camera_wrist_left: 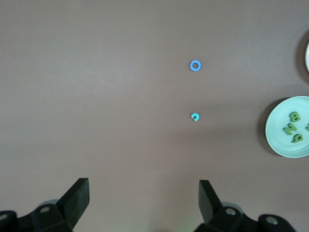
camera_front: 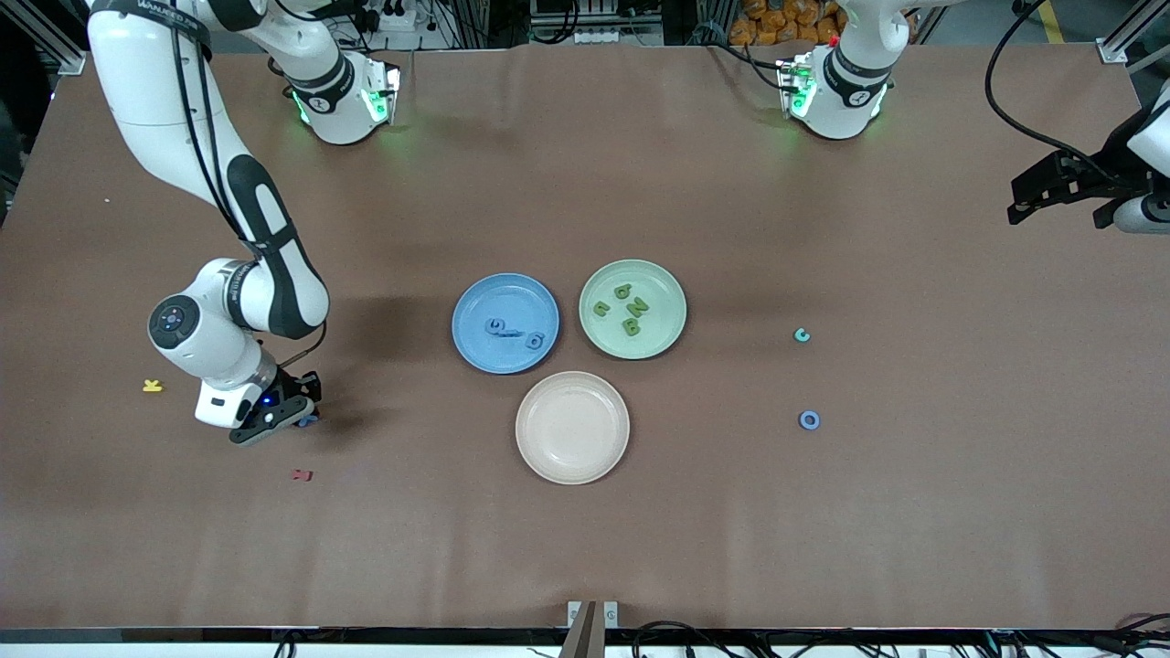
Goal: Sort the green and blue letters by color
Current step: 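Lift the blue x with the right gripper, then lower the blue x onto the blue plate and open the right gripper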
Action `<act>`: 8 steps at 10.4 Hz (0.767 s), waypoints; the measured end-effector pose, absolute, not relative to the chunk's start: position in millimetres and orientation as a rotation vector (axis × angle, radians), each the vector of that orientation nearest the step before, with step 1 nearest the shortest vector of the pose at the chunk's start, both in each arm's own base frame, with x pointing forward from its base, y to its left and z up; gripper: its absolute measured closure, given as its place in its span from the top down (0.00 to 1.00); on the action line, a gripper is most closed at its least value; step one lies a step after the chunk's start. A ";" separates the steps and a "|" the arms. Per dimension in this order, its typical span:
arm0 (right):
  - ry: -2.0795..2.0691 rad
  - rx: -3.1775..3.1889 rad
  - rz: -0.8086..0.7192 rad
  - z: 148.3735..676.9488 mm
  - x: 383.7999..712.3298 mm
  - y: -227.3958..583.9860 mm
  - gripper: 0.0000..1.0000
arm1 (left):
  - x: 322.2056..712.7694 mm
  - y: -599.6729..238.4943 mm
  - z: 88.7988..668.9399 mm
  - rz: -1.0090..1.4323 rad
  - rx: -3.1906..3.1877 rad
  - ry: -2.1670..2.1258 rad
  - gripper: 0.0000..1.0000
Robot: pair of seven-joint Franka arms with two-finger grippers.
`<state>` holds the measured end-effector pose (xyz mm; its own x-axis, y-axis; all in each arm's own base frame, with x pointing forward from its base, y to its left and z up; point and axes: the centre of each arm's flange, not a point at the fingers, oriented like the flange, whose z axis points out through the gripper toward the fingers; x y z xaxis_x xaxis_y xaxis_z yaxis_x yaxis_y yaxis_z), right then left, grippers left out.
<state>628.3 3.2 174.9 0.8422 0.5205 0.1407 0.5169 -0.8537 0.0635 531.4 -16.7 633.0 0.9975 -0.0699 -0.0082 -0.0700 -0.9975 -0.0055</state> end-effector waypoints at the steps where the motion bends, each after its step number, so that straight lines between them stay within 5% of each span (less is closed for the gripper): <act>1: 0.829 3.002 0.238 175.0 628.3 2.6 0.35 | 531.4 -16.7 633.0 0.013 -3.134 0.110 1.00; 8: 0.283 3.260 0.178 224.2 624.5 88.7 0.35 | 531.9 -17.6 630.2 0.022 -3.134 0.106 1.00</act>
